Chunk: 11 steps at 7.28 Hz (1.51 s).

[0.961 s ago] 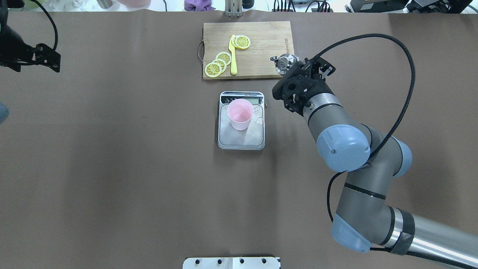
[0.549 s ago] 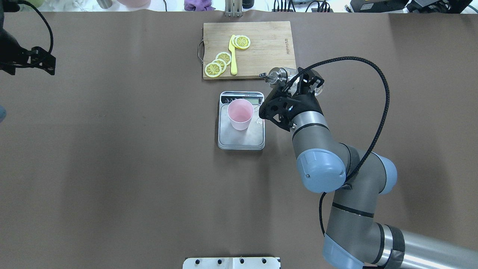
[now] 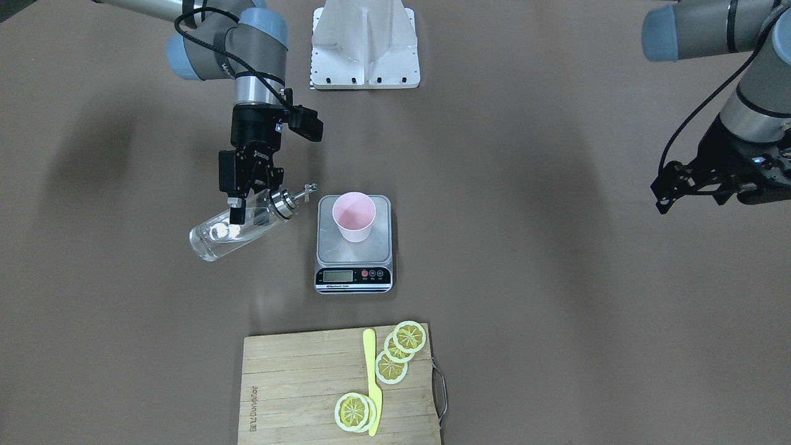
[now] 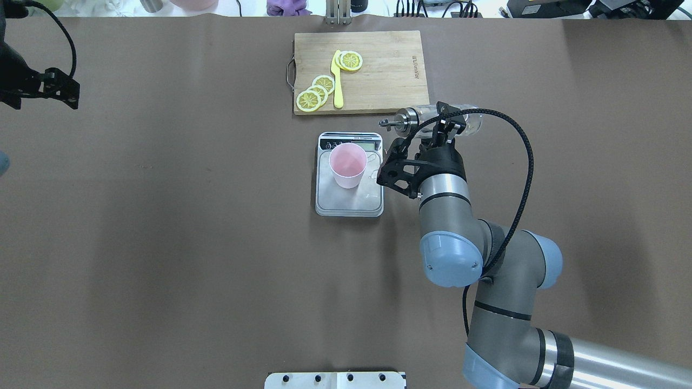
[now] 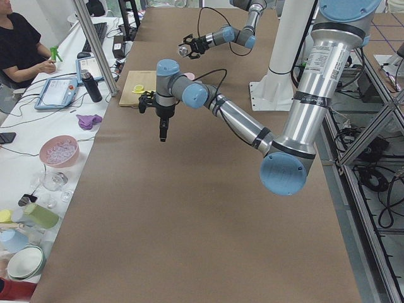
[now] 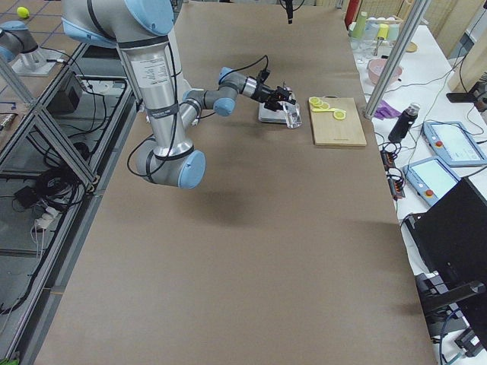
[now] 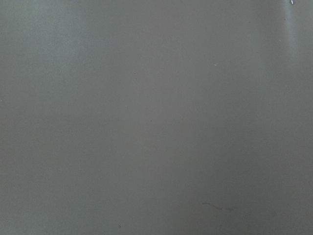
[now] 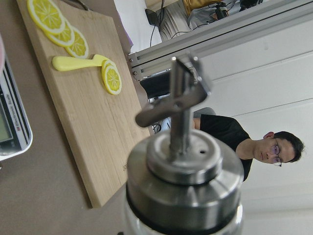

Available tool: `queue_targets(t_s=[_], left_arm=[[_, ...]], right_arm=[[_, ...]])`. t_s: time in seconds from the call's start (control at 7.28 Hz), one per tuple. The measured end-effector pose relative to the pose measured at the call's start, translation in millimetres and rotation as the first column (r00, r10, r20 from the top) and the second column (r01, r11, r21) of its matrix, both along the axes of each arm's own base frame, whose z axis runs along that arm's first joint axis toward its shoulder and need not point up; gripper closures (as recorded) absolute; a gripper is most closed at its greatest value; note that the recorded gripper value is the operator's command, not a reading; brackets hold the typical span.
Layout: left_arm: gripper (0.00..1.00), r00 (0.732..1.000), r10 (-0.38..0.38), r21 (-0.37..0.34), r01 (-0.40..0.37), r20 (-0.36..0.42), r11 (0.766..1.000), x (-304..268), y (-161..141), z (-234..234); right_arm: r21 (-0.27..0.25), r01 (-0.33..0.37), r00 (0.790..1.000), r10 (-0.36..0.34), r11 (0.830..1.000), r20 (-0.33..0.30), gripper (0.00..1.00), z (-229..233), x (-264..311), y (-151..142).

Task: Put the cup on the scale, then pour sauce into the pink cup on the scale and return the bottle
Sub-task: 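Tilt the bottle with the right gripper to pour into the pink cup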

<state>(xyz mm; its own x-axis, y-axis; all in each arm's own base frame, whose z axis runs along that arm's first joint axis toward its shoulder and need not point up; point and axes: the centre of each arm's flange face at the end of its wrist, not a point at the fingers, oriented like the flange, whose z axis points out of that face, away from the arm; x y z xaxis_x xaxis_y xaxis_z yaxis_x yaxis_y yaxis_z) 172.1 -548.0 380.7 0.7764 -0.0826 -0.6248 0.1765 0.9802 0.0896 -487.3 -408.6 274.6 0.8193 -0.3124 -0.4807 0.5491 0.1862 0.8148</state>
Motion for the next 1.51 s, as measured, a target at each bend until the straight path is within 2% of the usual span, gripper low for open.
queue_targets(t_s=[0.27,0.96,1.24,1.51], left_arm=[[0.01,1.000,0.000,-0.010,0.000,0.005,1.000,0.9,-1.9,5.0],[0.01,1.000,0.000,-0.028,0.001,0.017,1.000,2.8,-6.3,15.1],[0.01,1.000,-0.001,-0.032,0.002,0.022,1.000,0.2,-8.9,18.5],[0.01,0.999,0.023,-0.013,-0.023,0.032,1.000,-4.5,-11.4,21.7]], right_arm=[[0.028,-0.002,0.992,0.006,1.000,-0.122,0.90,5.0,-10.5,5.1],[0.056,0.003,0.969,0.011,0.998,-0.249,0.89,-5.1,-26.9,15.4],[0.081,0.000,0.950,0.026,0.997,-0.310,0.89,-12.4,-31.0,12.9],[0.102,0.000,0.920,0.040,0.995,-0.390,0.89,-11.7,-33.8,10.9]])
